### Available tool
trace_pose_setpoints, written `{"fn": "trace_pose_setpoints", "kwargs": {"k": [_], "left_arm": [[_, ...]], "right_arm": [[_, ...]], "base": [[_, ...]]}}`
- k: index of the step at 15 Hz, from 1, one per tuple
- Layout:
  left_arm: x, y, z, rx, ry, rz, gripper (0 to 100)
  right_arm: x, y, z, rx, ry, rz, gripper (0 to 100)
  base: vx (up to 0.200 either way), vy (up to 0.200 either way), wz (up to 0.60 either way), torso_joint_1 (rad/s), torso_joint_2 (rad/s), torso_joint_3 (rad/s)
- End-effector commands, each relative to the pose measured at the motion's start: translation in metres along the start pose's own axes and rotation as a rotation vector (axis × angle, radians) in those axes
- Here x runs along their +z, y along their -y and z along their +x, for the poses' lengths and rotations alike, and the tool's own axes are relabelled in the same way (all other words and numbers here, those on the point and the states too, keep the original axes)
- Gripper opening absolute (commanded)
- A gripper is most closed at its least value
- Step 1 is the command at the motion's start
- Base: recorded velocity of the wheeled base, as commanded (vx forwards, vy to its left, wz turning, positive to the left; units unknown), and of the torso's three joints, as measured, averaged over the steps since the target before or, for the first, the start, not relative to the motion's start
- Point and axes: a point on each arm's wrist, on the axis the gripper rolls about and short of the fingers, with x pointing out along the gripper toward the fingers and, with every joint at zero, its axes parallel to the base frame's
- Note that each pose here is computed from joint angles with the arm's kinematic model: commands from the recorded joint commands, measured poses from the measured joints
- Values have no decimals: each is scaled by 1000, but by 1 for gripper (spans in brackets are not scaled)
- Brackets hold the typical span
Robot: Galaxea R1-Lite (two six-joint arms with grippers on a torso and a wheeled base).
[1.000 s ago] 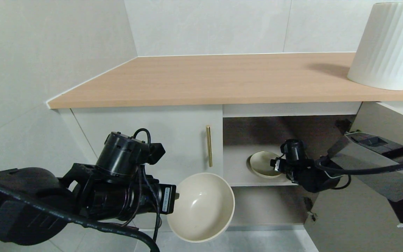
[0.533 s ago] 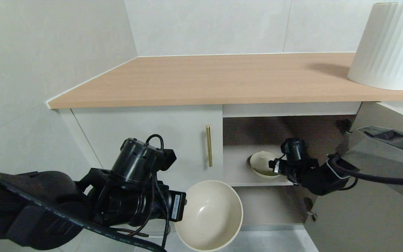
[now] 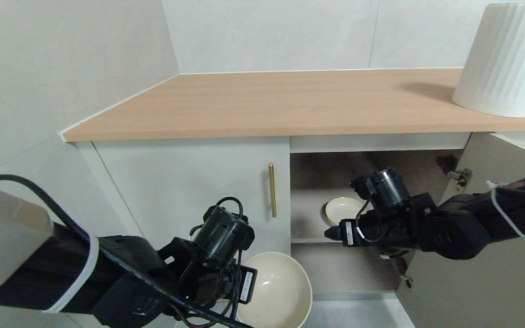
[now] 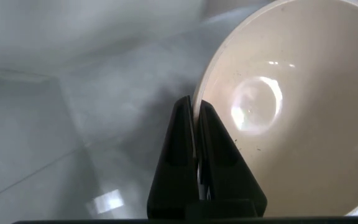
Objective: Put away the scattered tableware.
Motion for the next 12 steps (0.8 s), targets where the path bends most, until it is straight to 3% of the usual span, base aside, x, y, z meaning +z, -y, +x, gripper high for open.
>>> {"fn": "trace_pose_setpoints", "kwargs": {"k": [1,4,8,12], "left_arm": [[-3,4,14,25,-29,8,0],[1,5,14,20,-13,-7,0],[6,6,10,13,6,-26,0],[7,11,-2,-14,35,-16,0]], "right_arm": [[-4,-23,-41,113,8,-54,100],[-32,-45,-36,146,-96,-134,100],[-55,-55,-17,126,-173,-184,100],[-56,-57,-4,60,-152,-180,100]], "base": [[0,0,0,0,0,0],[0,0,0,0,0,0],[0,0,0,0,0,0],[0,0,0,0,0,0]]}}
